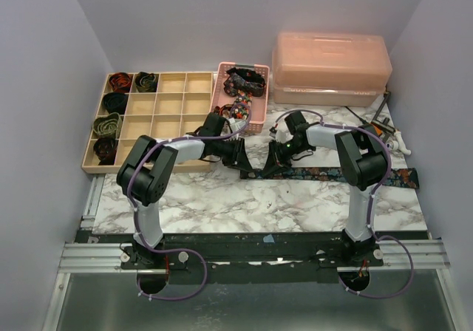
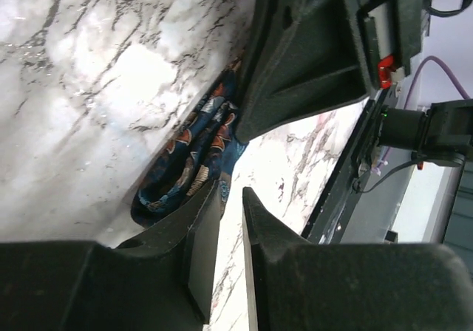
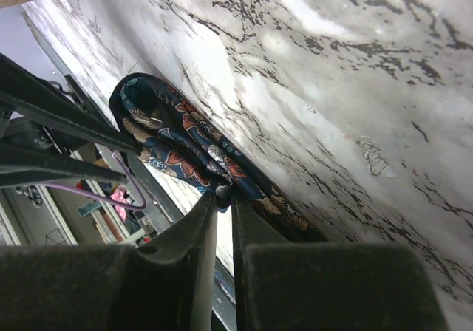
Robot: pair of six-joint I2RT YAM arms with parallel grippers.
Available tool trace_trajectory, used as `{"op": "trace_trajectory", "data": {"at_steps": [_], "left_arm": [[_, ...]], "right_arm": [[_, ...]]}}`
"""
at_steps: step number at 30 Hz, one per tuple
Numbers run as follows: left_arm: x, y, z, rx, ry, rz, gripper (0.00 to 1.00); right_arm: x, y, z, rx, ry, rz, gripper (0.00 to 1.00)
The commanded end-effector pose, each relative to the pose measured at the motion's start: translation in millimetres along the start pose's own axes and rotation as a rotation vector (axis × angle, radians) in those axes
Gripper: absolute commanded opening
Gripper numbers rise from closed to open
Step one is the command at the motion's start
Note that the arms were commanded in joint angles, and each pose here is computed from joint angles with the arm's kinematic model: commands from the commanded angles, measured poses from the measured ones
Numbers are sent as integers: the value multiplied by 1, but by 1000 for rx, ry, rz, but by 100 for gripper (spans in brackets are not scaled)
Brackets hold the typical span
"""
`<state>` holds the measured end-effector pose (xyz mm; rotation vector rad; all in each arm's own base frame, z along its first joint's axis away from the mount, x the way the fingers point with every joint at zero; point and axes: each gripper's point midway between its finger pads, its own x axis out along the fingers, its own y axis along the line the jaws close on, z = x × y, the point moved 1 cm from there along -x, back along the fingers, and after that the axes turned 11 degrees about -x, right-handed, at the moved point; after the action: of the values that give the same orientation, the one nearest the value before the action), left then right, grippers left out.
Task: Roll the ties
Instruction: Roll the tie at the center of the board.
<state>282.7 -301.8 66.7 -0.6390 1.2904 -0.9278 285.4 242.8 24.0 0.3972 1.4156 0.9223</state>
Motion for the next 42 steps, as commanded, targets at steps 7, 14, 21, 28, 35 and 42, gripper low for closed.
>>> {"op": "trace_trajectory", "data": {"at_steps": [7,14,21,28,35,42], "left_arm": [[5,49,0,4,11,222,12],[-20,5,13,300,-66,131,49],[-54,-51,-9,898,-119,50,98],[-63,-74,-38,1173,-262,-19,98],[-58,-83,-71,1213,-216,-130,98],[-53,-93,-34,1261,-362,55,98]], "right_arm": [[8,-39,-10,1,44,-167,13],[6,-33,-13,-36,44,-141,13],[3,-33,-29,-111,80,-131,13],[1,-35,-49,-154,141,-107,13],[-5,-35,-66,-183,182,-106,13],[-10,-13,-42,-186,118,-41,13]]}}
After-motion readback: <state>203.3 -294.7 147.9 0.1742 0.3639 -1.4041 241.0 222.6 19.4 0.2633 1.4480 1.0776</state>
